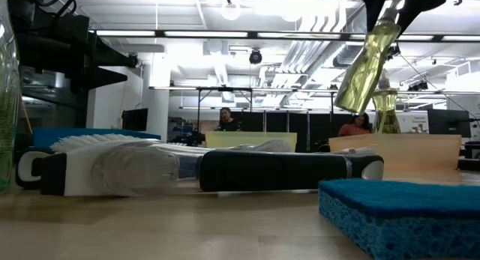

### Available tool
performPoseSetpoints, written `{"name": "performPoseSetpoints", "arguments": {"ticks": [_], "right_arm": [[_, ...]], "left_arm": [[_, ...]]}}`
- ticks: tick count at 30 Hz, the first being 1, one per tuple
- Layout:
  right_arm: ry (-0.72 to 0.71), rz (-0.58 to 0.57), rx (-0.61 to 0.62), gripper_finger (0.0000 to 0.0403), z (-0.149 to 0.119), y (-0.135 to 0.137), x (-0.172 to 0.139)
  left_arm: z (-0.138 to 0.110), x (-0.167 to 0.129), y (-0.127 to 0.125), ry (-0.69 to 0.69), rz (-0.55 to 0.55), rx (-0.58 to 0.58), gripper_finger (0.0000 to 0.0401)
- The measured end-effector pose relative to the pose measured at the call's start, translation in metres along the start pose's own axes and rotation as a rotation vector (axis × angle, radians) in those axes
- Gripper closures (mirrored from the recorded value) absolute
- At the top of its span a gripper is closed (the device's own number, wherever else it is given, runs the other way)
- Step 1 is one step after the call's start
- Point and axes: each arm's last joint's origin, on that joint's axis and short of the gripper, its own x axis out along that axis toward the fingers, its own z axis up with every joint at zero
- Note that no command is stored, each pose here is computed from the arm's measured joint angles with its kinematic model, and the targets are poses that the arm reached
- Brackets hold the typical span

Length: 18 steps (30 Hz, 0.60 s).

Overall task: Pick & Place Kitchen Sink Supplies
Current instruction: Put the green dishwashing liquid dispenser into the orange bin

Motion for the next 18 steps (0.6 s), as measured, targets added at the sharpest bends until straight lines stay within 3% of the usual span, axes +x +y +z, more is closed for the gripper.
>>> {"name": "performPoseSetpoints", "arguments": {"ticks": [18], "right_arm": [[0.018, -0.069, 0.143, 0.0118, 0.025, -0.012, 0.014]], "left_arm": [[0.0, 0.0, 0.0, 0.0, 0.0, 0.0, 0.0121]]}}
